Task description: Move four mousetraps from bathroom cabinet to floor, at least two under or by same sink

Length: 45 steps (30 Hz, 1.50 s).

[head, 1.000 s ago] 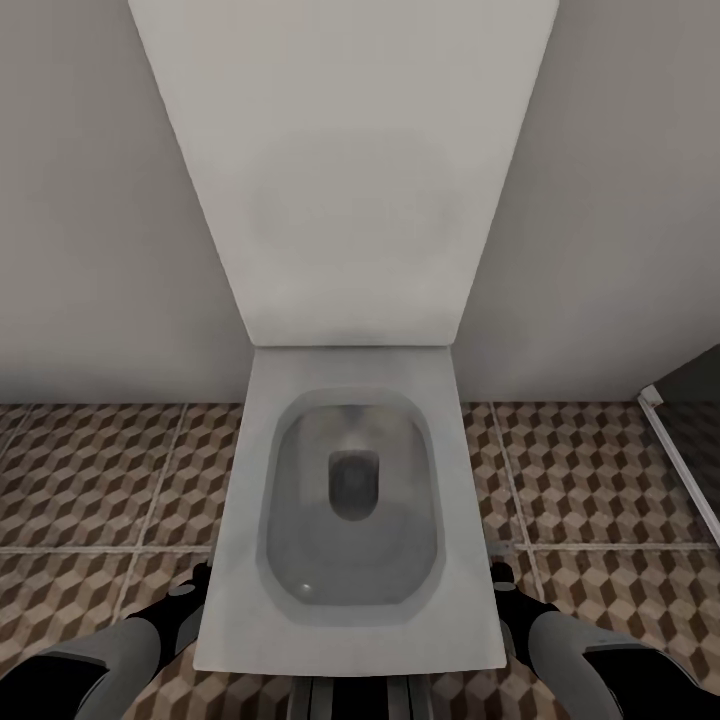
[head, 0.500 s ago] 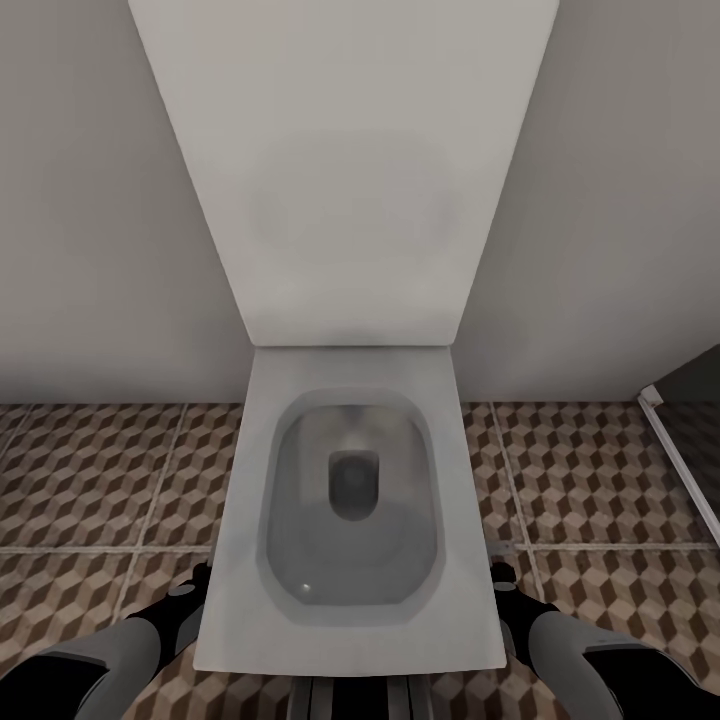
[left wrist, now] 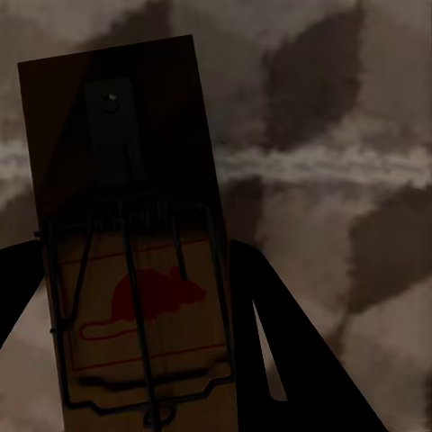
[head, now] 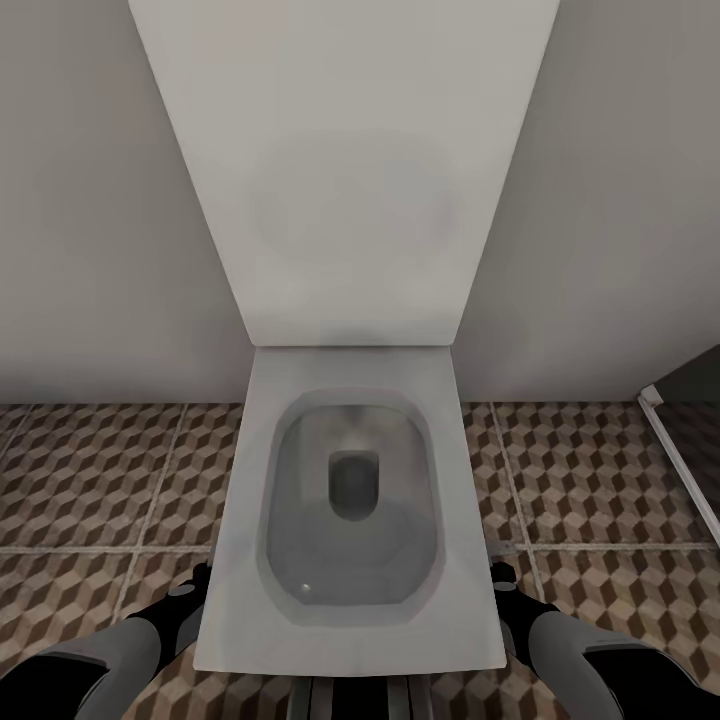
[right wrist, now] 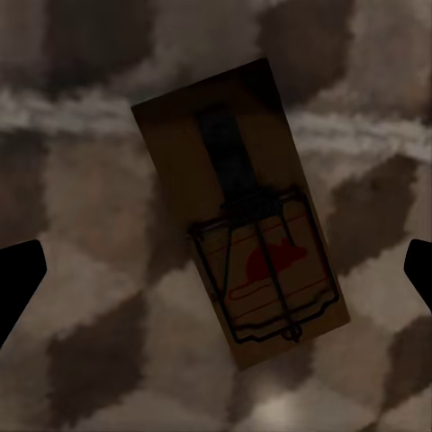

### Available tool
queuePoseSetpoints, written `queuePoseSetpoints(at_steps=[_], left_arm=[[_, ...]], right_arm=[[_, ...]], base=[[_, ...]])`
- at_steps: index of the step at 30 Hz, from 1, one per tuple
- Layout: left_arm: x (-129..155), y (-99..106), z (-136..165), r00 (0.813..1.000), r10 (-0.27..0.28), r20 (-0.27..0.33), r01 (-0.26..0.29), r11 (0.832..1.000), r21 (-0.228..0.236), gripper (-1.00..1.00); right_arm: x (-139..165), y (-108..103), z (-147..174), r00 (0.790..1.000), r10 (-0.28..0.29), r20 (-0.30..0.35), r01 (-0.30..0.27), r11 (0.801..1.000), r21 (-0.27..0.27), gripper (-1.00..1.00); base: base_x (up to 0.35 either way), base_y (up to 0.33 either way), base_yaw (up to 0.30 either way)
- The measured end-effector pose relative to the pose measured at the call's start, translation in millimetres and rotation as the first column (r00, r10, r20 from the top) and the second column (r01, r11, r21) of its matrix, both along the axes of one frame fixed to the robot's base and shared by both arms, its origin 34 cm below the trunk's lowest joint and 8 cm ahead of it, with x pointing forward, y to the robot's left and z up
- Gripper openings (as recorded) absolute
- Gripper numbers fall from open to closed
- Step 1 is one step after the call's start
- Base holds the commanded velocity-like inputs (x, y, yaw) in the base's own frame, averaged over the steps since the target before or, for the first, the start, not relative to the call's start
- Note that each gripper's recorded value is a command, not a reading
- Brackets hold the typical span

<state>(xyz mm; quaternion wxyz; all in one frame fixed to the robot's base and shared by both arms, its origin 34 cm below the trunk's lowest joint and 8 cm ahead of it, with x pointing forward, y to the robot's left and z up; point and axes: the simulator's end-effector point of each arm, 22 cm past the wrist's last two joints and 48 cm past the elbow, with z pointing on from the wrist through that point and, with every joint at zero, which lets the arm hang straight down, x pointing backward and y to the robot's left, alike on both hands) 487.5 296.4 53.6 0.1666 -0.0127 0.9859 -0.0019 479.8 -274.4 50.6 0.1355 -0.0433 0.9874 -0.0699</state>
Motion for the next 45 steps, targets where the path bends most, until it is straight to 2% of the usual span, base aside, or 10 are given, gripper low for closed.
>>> queuePoseSetpoints(at_steps=[19, 20, 45], left_arm=[[0.0, 0.2, 0.0, 1.0, 0.0, 0.0, 0.0, 1.0, 0.0, -1.0], [0.0, 0.3, 0.0, 1.0, 0.0, 0.0, 0.0, 1.0, 0.0, 1.0], [-0.6, 0.8, -0.1, 1.0, -0.001, -0.002, 0.001, 1.0, 0.002, 1.0]], right_arm=[[0.0, 0.0, 0.0, 1.0, 0.0, 0.0, 0.0, 1.0, 0.0, 1.0], [0.0, 0.0, 0.0, 1.0, 0.0, 0.0, 0.0, 1.0, 0.0, 1.0], [0.0, 1.0, 0.0, 1.0, 0.0, 0.0, 0.0, 1.0, 0.001, 1.0]], base=[[0.0, 0.0, 0.0], [0.0, 0.0, 0.0], [0.0, 0.0, 0.0]])
